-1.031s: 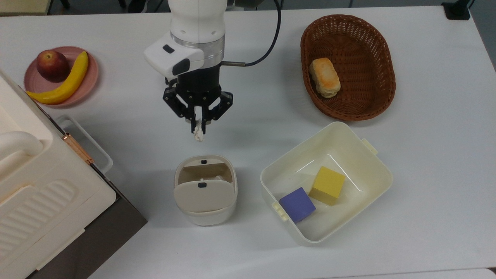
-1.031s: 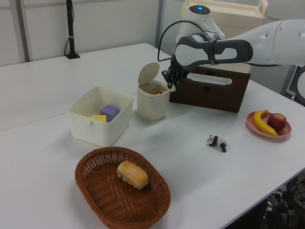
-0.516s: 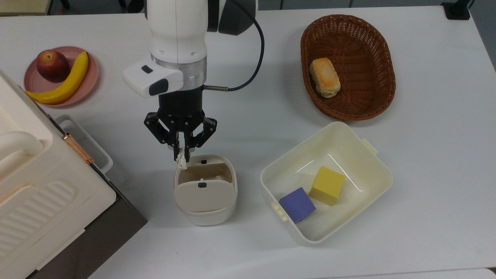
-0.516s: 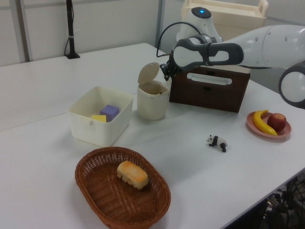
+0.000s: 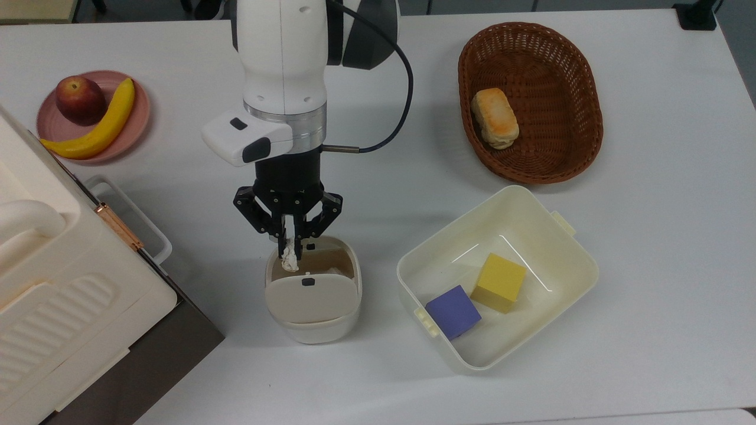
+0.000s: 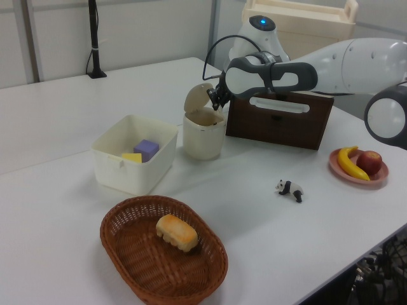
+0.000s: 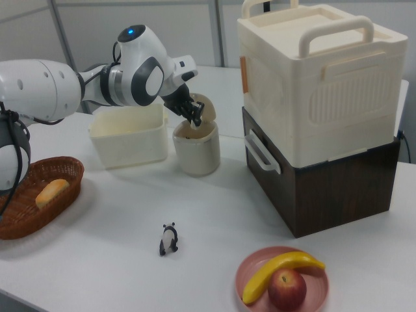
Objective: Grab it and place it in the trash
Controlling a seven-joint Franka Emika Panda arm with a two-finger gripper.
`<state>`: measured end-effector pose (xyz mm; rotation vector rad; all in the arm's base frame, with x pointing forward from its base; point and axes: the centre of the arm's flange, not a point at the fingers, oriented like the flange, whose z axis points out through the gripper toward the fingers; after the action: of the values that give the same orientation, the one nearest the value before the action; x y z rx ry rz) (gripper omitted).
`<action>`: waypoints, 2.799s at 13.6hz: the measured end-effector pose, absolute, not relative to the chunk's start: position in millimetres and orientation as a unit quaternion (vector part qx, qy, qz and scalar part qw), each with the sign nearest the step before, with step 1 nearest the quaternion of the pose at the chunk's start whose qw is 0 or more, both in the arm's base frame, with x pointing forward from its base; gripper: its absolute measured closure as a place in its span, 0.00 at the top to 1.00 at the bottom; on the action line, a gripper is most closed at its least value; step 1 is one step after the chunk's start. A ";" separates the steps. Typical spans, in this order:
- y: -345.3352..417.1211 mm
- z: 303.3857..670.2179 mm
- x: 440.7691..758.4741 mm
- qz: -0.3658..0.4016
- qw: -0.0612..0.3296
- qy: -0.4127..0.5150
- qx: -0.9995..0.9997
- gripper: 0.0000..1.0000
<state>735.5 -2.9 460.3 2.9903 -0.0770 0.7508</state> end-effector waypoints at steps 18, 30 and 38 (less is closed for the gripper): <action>16.5 435.7 739.5 0.230 0.050 0.007 0.972 1.00; 4.5 579.0 653.8 0.138 0.076 -0.032 0.987 1.00; -34.6 634.2 581.1 0.060 -0.002 -0.072 0.996 1.00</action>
<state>581.1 -34.6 634.2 3.1312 -0.2260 0.1876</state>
